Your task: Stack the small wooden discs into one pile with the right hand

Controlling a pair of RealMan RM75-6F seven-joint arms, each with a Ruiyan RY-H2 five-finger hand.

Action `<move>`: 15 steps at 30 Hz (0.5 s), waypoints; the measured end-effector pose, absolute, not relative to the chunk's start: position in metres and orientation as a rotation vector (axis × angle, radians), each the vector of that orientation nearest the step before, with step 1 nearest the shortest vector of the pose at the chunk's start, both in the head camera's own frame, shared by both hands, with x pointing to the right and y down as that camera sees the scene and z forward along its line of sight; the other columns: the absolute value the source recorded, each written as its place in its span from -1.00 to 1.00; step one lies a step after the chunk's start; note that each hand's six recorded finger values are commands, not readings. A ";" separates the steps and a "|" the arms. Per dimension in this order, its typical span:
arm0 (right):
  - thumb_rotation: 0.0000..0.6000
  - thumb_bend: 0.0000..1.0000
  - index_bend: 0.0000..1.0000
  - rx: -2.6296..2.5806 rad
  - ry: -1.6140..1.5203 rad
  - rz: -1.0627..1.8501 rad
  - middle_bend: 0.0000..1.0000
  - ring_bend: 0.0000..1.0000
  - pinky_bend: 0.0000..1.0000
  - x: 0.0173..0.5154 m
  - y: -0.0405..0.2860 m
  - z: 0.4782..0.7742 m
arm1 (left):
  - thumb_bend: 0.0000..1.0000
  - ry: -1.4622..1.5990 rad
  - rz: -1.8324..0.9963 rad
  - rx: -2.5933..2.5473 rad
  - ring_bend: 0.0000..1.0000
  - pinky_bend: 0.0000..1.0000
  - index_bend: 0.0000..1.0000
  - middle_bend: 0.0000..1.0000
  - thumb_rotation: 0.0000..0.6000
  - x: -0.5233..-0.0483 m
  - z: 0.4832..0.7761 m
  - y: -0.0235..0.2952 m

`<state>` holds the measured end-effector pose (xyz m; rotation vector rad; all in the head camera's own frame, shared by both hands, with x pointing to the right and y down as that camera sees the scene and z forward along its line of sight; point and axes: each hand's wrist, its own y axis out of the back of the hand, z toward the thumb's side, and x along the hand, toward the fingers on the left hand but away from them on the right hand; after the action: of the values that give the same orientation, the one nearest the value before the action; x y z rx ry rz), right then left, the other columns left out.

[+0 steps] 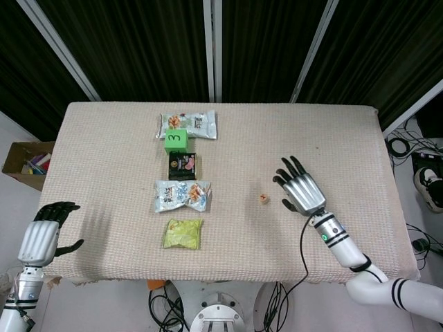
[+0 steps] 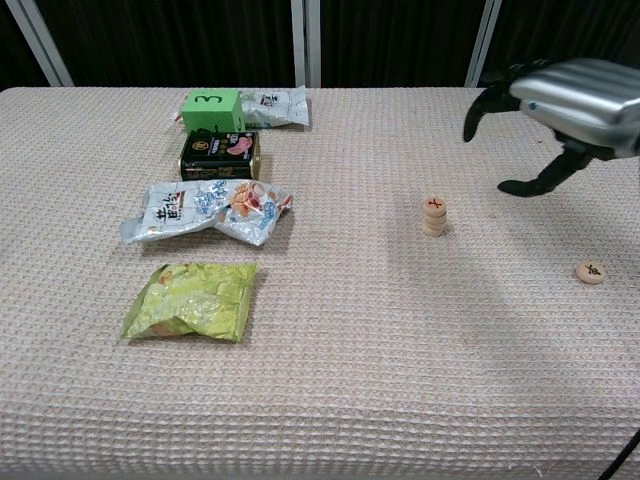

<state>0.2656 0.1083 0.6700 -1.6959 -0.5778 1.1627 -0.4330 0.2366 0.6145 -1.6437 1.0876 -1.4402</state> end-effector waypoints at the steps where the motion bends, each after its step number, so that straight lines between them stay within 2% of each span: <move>1: 1.00 -0.64 -0.24 -1.693 -0.597 1.176 -0.42 -1.00 -1.00 0.275 0.113 0.666 | -0.83 1.086 -1.437 -1.645 -0.66 -0.63 -0.50 -0.56 1.00 -0.432 0.615 0.236; 4: 1.00 -0.64 -0.17 -1.712 -0.602 1.227 -0.41 -1.00 -1.00 0.301 0.136 0.662 | -0.83 1.083 -1.425 -1.649 -0.66 -0.63 -0.50 -0.56 1.00 -0.429 0.615 0.235; 8: 1.00 -0.64 -0.16 -1.743 -0.535 1.298 -0.43 -1.00 -1.00 0.324 0.170 0.671 | -0.83 1.083 -1.416 -1.653 -0.66 -0.63 -0.50 -0.56 1.00 -0.427 0.614 0.235; 15: 1.00 -0.56 -0.15 -1.722 -0.503 1.368 -0.43 -1.00 -1.00 0.350 0.184 0.690 | -0.83 1.075 -1.405 -1.652 -0.66 -0.63 -0.50 -0.56 1.00 -0.422 0.612 0.234</move>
<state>0.3504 0.1842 0.6899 -1.7217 -0.5025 1.3683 -0.4224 0.2340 0.6123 -1.6517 1.0749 -1.4049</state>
